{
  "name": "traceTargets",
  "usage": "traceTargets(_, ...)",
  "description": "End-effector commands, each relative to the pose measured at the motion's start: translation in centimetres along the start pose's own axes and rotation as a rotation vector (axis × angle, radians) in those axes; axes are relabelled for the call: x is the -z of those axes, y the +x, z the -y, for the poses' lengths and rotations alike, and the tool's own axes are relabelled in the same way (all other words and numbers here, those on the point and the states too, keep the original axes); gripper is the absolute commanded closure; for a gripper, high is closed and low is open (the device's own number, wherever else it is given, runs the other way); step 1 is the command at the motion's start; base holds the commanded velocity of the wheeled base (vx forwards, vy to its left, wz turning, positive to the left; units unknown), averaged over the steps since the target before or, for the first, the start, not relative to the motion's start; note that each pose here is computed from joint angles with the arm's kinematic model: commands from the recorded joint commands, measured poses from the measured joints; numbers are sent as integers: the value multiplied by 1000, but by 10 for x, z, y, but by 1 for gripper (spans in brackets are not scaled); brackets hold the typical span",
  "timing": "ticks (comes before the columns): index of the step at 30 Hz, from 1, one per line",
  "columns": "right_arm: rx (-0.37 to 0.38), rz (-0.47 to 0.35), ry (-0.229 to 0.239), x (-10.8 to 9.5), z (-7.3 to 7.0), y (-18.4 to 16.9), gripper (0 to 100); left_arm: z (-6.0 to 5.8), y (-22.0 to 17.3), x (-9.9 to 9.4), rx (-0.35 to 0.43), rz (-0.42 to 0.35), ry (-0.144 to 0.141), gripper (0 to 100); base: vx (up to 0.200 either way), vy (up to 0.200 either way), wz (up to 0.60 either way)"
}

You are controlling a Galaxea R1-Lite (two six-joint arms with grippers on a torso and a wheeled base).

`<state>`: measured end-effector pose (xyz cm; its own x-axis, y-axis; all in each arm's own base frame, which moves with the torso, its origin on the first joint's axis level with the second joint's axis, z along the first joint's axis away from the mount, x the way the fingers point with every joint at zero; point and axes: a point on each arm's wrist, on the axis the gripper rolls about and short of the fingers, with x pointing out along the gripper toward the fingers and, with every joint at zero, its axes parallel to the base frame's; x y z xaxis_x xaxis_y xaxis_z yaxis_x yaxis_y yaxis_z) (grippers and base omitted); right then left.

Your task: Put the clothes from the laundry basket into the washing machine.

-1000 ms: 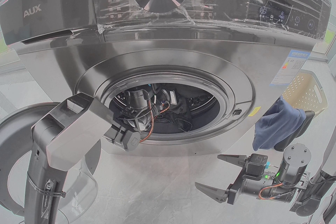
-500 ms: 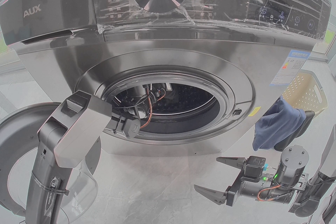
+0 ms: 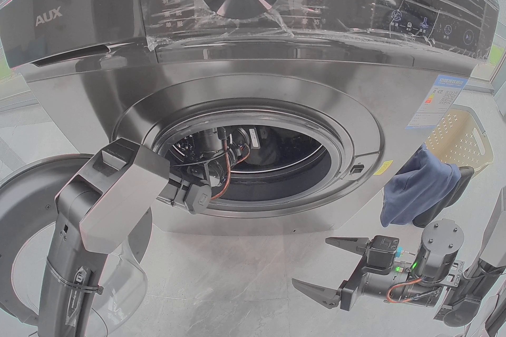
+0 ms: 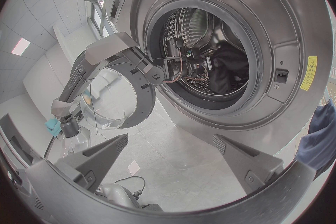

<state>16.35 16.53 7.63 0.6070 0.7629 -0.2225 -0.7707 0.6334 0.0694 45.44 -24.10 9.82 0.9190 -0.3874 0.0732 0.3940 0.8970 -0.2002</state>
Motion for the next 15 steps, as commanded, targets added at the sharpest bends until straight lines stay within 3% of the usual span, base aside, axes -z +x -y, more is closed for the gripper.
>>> traceTargets(1, -2, 2, -1, 0, 0, 1, 0, 2, -15, -5, 0, -72, 8, 0, 0, 0, 0)
traceTargets(9, 0, 2, 0, 0, 0, 1, 0, 8, -39, 4, -2, -216, 24, 0, 0, 0, 0)
traceTargets(13, 0, 2, 0, 0, 0, 1, 0, 15, -51, 5, 9, -260, 30, 0, 0, 0, 0)
traceTargets(15, 0, 2, 0, 0, 0, 1, 0, 21, -64, 7, 39, -320, 34, 0, 0, 0, 0)
